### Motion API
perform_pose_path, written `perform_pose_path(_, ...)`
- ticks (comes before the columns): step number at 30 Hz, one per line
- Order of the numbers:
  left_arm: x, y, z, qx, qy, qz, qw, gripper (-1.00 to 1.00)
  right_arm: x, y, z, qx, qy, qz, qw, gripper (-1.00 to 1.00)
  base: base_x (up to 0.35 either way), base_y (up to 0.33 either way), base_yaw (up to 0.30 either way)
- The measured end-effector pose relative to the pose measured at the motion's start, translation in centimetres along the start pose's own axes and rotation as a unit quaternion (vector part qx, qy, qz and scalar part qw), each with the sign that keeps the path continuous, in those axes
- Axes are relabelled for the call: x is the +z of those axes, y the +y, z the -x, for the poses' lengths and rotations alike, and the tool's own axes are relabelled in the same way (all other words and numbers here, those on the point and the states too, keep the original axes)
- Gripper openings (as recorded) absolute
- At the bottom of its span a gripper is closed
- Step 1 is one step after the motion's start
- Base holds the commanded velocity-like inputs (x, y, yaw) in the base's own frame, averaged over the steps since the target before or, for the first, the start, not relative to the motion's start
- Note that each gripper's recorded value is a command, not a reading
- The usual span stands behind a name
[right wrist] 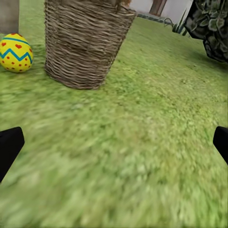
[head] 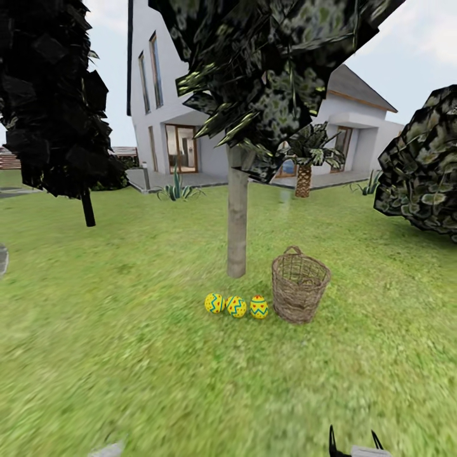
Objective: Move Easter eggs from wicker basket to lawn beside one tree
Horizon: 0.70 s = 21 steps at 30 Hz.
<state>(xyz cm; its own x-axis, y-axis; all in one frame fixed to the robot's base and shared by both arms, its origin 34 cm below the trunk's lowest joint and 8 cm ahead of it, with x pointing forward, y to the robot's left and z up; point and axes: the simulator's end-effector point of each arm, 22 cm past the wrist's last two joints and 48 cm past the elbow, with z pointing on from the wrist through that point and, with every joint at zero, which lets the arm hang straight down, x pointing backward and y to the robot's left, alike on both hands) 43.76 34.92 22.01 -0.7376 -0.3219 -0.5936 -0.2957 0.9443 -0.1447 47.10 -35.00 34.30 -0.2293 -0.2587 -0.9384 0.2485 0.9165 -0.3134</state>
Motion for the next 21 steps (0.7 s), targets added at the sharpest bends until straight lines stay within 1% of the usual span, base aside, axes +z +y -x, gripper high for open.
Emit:
perform_pose_path(2, -0.5, 1.3, -0.9, 0.003, 0.001, 0.007, 1.0, 1.0, 0.0, -0.1, 0.3, 0.001, -0.003, 0.0, 1.0, 1.0, 0.0, 0.0, 0.0)
perform_pose_path(5, -0.9, 1.8, -1.0, 0.005, -0.003, 0.009, 0.9999, 1.0, -0.1, -0.5, 0.6, 0.002, -0.008, -0.002, 1.0, 1.0, 0.0, 0.0, 0.0)
perform_pose_path(11, -1.2, 1.0, -0.4, 0.005, -0.013, 0.002, 0.9999, 1.0, 0.1, -0.8, 1.4, 0.003, -0.017, -0.004, 0.9998, 1.0, 0.0, 0.0, 0.0)
perform_pose_path(15, -1.4, -0.3, -0.1, 0.002, -0.018, -0.007, 0.9998, 1.0, 0.2, -0.8, 2.1, 0.004, -0.023, -0.006, 0.9997, 1.0, 0.0, 0.0, 0.0)
perform_pose_path(16, -1.4, -1.1, -0.3, 0.0, -0.017, -0.012, 0.9998, 1.0, 0.2, -0.7, 2.3, 0.005, -0.025, -0.005, 0.9997, 1.0, 0.0, 0.0, 0.0)
perform_pose_path(21, -1.7, -1.6, 0.5, -0.002, -0.026, -0.017, 0.9995, 1.0, 0.3, -0.8, 3.2, 0.009, -0.034, -0.008, 0.9994, 1.0, 0.0, 0.0, 0.0)
